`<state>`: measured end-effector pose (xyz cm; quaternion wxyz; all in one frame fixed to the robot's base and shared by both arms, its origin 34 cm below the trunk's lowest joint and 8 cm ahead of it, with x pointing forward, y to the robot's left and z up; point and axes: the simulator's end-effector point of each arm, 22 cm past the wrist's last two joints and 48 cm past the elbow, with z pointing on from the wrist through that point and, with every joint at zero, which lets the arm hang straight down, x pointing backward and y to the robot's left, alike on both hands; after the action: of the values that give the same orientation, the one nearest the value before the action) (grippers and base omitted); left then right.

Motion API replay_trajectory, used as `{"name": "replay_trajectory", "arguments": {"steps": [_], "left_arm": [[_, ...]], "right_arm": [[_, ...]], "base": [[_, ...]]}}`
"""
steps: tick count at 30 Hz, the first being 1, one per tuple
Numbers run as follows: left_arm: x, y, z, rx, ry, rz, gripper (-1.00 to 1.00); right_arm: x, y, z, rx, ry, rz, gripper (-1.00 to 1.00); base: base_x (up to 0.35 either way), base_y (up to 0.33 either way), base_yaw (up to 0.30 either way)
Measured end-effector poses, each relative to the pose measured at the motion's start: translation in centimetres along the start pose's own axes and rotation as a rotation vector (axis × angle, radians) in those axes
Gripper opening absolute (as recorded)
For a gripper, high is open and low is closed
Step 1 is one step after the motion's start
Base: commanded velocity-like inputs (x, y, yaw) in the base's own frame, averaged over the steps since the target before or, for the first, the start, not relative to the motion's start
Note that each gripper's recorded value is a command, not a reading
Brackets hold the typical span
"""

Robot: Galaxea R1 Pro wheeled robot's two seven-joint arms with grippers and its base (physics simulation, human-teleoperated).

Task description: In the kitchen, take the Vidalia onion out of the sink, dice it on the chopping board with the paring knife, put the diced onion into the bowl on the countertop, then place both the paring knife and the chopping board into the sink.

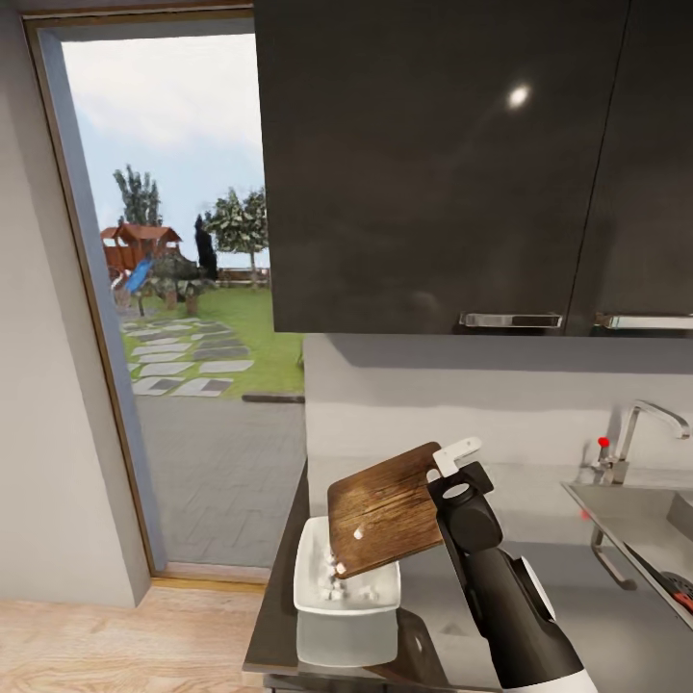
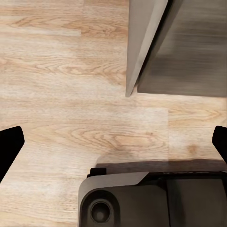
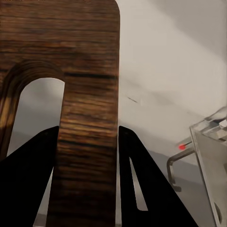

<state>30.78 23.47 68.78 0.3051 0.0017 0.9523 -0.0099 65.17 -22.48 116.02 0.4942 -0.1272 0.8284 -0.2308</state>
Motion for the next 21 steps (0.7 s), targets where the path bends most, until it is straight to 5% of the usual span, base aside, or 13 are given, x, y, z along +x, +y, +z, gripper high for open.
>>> {"name": "replay_trajectory", "arguments": {"steps": [21], "left_arm": [[0.29,-0.03,-0.02,0.0,0.006,0.0,1.0]], "right_arm": [[0.09,-0.45,0.17,0.003,-0.004,0.004,-1.0]], "base": [[0.0,0.0,0.0]]}}
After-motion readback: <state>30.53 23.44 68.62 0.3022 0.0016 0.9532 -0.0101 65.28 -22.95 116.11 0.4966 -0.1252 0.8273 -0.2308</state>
